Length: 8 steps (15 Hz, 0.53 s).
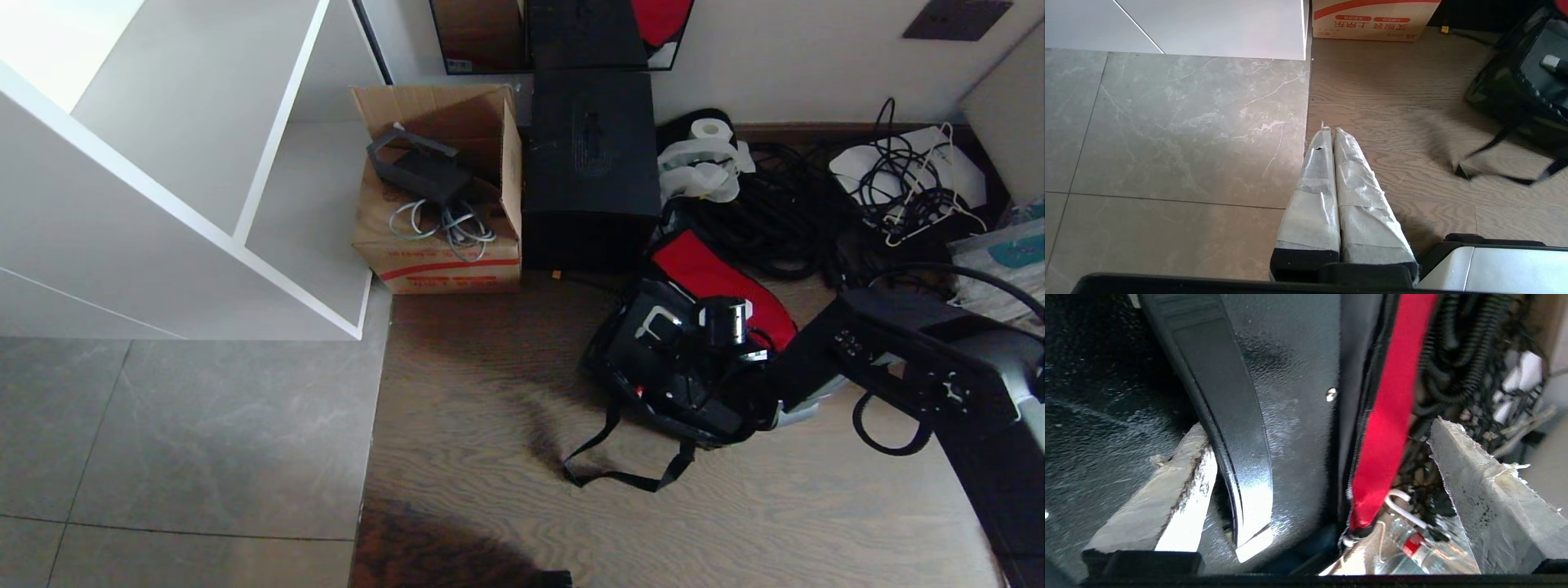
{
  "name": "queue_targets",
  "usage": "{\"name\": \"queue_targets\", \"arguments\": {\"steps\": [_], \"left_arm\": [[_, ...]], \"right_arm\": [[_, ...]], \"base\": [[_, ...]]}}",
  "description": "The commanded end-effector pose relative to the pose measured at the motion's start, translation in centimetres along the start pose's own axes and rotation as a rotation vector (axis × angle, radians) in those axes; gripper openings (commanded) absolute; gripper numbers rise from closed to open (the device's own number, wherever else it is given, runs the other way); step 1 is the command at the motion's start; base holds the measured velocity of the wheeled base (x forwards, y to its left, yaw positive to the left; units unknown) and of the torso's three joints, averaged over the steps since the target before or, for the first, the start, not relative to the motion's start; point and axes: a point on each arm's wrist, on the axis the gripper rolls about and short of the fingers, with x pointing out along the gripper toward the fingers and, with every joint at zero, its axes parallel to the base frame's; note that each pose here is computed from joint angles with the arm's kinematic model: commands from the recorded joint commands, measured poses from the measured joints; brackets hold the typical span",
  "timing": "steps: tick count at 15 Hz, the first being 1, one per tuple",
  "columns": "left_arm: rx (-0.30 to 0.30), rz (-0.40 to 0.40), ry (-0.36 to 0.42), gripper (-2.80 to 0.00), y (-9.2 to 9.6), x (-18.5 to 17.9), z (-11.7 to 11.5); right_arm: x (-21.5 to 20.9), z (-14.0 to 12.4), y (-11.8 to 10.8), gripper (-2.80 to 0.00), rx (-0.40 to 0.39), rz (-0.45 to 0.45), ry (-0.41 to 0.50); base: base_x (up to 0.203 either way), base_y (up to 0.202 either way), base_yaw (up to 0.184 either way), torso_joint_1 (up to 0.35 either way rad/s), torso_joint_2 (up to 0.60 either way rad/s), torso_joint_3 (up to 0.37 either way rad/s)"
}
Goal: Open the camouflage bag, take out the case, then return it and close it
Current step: Grip the handle
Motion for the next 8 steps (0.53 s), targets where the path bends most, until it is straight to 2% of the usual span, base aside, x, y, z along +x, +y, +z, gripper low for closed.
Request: {"name": "queue_targets", "arguments": {"steps": [1, 4, 5, 6, 8], "left_arm": [[0.0, 0.0, -0.001, -2.8, 0.0, 0.0, 0.0], [0.0, 0.0, -0.001, -2.8, 0.0, 0.0, 0.0], [0.0, 0.0, -0.001, -2.8, 0.0, 0.0, 0.0], [0.0, 0.0, -0.001, -2.8, 0.0, 0.0, 0.0], [0.0, 0.0, -0.001, -2.8, 0.0, 0.0, 0.0]], "right_arm": [[0.5, 0.1, 0.0, 0.0, 0.006, -0.019, -0.003], [0.6, -0.1, 0.4, 0.0, 0.003, -0.028, 0.022], [0.7, -0.3, 0.8, -1.92, -0.001, -0.022, 0.031], [0.8, -0.6, 1.4, -2.8, -0.006, -0.01, 0.041], [1.1, -1.2, 2.6, -2.8, -0.017, 0.0, 0.07]], "base": [[0.0, 0.0, 0.0, 0.0, 0.0, 0.0], [0.0, 0.0, 0.0, 0.0, 0.0, 0.0], [0.0, 0.0, 0.0, 0.0, 0.0, 0.0], [0.0, 0.0, 0.0, 0.0, 0.0, 0.0], [0.0, 0.0, 0.0, 0.0, 0.0, 0.0]]}}
